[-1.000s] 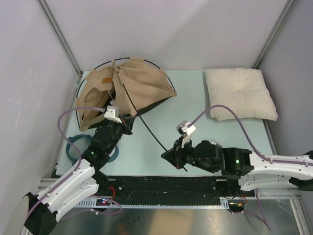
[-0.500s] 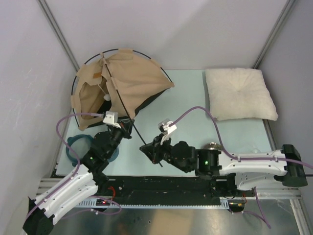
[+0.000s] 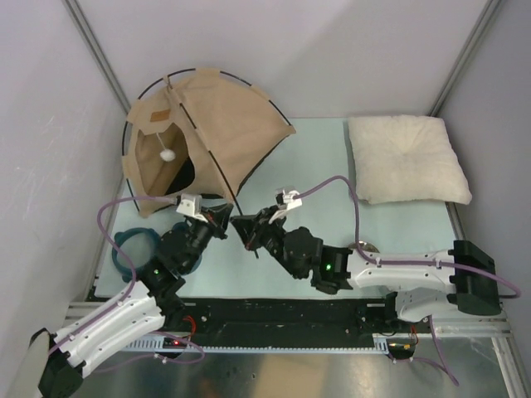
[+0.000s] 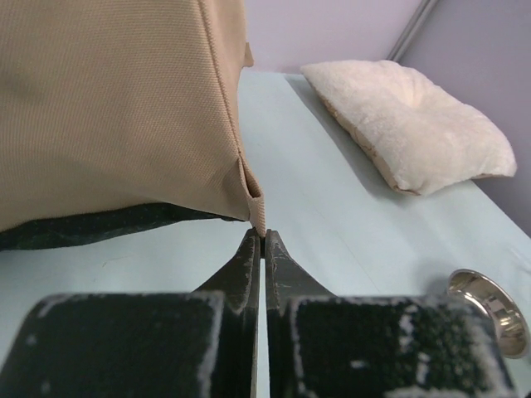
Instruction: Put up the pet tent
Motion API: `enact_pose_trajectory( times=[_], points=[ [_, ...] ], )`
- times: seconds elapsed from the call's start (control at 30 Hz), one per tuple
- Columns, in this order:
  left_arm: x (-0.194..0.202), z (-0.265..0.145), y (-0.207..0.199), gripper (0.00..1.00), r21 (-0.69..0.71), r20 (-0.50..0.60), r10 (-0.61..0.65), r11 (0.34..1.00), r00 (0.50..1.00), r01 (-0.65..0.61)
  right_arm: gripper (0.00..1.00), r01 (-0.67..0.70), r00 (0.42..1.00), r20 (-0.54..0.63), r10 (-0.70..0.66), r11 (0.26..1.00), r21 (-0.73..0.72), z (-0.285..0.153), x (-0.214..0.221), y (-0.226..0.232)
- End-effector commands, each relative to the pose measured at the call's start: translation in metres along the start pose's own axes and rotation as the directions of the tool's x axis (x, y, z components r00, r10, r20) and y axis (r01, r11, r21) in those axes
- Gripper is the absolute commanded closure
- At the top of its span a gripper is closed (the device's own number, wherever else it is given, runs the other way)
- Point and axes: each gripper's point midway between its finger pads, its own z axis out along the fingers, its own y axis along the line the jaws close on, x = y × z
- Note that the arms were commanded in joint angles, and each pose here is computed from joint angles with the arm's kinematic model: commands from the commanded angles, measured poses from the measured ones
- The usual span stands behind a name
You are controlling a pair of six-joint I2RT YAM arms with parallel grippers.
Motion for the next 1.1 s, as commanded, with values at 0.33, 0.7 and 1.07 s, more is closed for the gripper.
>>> enact_pose_trajectory(
  times=[0.33,0.7,1.07],
  points=[
    [0.054,-0.014,-0.017,1.00,0.044,-0.170,-0.005,0.999,0.986,0.012,1.00,-0.202,0.902,0.371,0.220,0.976,-0.086,0.042,-0.111,-0.009],
    [0.060,-0.021,-0.030,1.00,0.095,-0.185,-0.002,0.995,0.983,0.019,1.00,-0.136,0.914,0.369,0.170,0.984,-0.115,0.063,-0.125,-0.020],
    [0.060,-0.026,-0.041,1.00,0.137,-0.185,-0.006,0.990,0.983,0.031,1.00,-0.062,0.922,0.371,0.115,0.987,-0.151,0.089,-0.129,-0.016]
  ],
)
